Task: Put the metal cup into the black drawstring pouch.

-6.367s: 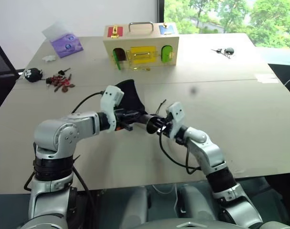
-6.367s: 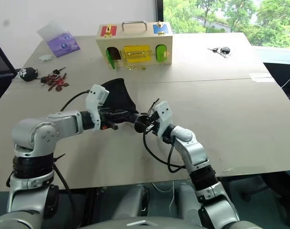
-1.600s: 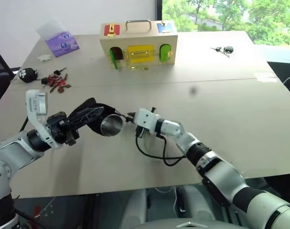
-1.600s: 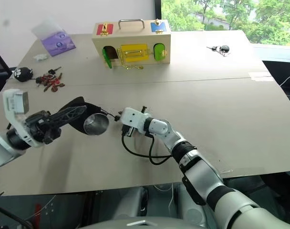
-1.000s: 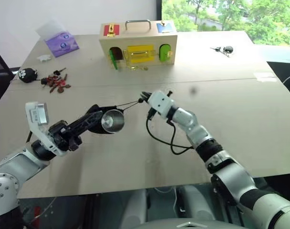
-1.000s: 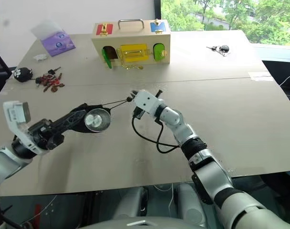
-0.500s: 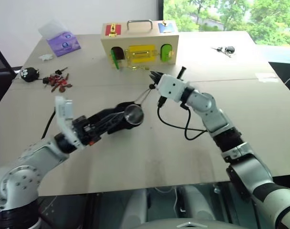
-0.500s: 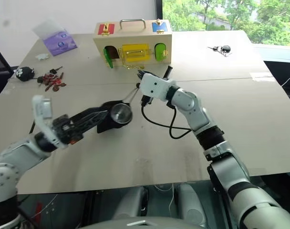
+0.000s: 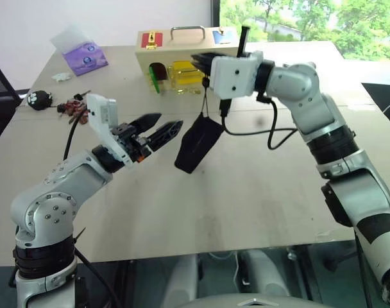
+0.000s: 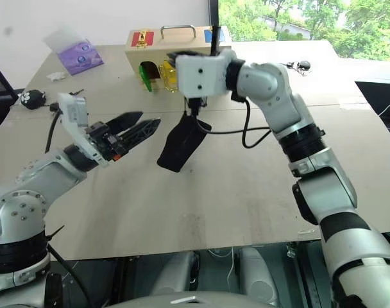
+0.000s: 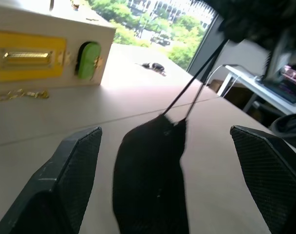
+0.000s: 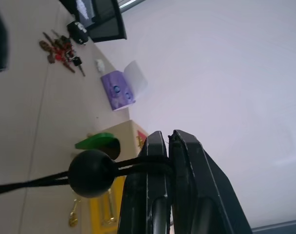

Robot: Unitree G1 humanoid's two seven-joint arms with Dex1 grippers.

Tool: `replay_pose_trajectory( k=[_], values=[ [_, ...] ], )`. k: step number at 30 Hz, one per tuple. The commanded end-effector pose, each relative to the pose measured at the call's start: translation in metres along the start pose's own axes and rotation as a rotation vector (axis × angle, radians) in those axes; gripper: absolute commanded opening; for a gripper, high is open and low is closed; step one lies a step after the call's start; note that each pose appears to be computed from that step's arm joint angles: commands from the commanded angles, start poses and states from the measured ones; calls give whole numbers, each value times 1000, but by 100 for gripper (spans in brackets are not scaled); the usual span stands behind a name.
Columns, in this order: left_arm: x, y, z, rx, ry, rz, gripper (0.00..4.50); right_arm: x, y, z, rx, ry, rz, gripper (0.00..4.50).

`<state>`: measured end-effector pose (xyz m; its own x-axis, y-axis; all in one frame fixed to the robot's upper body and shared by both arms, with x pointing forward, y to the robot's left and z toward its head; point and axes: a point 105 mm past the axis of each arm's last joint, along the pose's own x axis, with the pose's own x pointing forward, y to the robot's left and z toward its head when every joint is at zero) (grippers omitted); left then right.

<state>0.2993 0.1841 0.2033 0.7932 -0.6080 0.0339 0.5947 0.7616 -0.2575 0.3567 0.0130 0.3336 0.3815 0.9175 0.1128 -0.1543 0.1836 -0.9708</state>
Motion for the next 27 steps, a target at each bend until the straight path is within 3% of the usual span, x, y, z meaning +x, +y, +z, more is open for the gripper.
replay_pose_trajectory(
  k=[1,11,14,20,27],
  values=[
    [-10,-3,7,46,-36,-32,445,-3,-23,10,-29,-37,-59,0],
    [-17,-11,25,5,-135,-99,445,-5,-52,16,-33,-49,-150,0],
    [-18,0,25,27,-120,-42,445,-8,-69,23,-41,-62,-199,0],
    [-18,1,38,17,-187,-40,445,-3,-35,21,1,-71,-101,0],
    [12,-41,55,155,-174,-210,445,1,-2,23,-26,-75,6,0]
  ],
)
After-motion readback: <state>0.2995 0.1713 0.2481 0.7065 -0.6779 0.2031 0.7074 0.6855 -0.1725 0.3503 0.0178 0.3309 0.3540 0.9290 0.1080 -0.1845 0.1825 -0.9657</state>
